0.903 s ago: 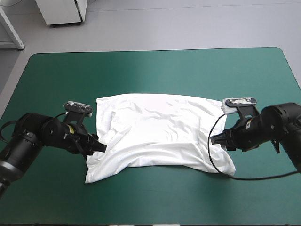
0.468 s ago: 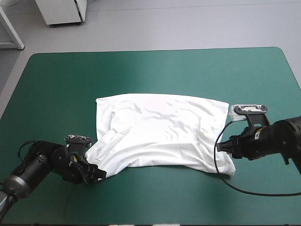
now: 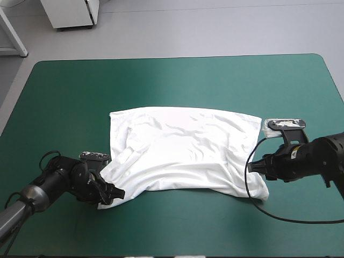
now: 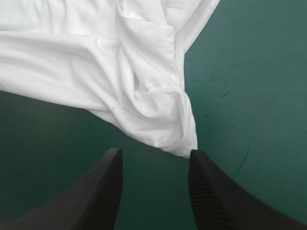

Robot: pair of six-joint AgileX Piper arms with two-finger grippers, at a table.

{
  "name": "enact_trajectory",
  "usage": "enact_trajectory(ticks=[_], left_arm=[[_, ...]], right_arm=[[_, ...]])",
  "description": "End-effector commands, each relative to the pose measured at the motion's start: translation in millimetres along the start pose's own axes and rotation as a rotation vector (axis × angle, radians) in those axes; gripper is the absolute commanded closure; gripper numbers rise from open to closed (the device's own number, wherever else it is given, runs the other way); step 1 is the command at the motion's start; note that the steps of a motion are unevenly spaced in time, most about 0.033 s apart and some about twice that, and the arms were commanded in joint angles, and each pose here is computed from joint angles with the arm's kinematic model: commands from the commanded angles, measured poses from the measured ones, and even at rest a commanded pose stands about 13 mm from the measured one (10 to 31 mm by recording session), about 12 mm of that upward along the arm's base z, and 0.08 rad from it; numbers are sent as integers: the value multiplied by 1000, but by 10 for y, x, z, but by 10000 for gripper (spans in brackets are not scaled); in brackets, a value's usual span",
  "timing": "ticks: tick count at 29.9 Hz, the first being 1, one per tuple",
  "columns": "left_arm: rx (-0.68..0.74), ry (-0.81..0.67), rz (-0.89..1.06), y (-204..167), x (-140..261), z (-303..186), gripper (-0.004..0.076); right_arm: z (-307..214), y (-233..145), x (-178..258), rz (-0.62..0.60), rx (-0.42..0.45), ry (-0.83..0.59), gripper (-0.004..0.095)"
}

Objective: Fold the cloth

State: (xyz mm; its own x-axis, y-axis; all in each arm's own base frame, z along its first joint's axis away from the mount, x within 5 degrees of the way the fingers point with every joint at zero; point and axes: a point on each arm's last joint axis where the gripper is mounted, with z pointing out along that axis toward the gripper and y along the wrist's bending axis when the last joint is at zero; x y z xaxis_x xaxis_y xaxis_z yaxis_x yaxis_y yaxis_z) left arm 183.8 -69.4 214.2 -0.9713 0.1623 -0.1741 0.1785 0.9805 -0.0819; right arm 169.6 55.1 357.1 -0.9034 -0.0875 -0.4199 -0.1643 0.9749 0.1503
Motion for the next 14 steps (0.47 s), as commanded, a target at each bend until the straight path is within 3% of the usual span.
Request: enact_trajectory(ticks=[1, 8, 14], left_arm=[[4, -31, -12, -16, -65, -20, 412], [-1, 22, -32, 12, 67, 148, 731], [2, 60, -44, 26, 175, 232, 731]], right_arm=[[-106, 0, -36, 1, 4, -73, 492], [-70, -6, -41, 8, 11, -51, 491], [272, -53, 36, 32, 33, 66, 475]])
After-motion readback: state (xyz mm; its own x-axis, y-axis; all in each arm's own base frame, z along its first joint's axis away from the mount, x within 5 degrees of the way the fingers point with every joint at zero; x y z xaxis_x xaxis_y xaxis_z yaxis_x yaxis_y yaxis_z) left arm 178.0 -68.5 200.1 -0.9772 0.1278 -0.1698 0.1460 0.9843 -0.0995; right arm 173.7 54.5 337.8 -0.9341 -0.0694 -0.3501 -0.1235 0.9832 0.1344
